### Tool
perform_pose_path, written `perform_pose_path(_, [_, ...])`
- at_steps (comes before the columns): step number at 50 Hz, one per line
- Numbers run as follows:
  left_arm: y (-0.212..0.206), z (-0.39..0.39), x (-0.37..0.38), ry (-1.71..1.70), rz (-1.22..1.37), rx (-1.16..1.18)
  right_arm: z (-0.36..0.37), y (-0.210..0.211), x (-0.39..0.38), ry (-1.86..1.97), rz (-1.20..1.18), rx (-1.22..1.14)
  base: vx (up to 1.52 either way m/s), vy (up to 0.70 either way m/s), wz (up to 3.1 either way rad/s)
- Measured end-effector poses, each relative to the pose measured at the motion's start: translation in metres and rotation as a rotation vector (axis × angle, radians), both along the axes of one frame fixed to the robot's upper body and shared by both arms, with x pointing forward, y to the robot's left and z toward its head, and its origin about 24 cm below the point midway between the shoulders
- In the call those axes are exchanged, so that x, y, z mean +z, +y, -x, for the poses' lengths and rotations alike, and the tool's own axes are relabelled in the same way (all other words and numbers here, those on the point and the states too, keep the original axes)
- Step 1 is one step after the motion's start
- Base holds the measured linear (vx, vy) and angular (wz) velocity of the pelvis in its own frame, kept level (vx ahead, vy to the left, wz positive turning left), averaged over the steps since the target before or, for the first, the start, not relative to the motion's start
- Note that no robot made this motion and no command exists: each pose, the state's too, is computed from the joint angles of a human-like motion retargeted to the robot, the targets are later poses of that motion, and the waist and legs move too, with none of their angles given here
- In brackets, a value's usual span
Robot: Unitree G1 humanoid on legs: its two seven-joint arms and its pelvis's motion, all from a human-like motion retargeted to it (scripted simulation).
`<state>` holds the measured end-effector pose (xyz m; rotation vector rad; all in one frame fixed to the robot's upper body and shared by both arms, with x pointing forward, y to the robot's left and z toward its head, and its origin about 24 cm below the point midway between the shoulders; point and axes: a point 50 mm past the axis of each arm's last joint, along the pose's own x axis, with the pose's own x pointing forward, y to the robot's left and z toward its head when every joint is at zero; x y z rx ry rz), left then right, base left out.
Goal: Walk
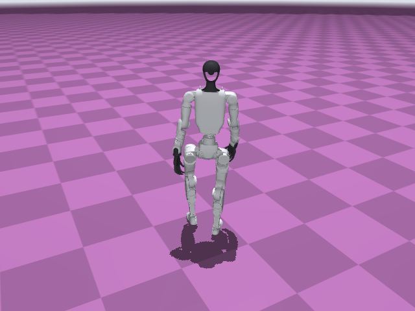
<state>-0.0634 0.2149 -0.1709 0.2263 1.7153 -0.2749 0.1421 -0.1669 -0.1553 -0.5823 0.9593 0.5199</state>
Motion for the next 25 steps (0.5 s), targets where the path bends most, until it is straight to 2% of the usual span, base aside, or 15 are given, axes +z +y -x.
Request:
perform_pose_path(10, [0.008,0.017,0.005,0.016,-0.047,0.084,-0.001,0.015,0.0,-0.014,-0.049,0.003,0.56,-0.04,-0.07])
perform_pose_path(17, [0.009,-0.011,0.0,-0.095,-0.059,0.113,0.049,-0.017,-0.013,0.144,0.038,-0.02,0.68,0.33,-0.46])
perform_pose_path(25, [0.021,-0.096,0.001,-0.34,-0.082,0.096,0.098,-0.054,-0.015,0.298,0.117,-0.112,0.59,0.18,-0.21])
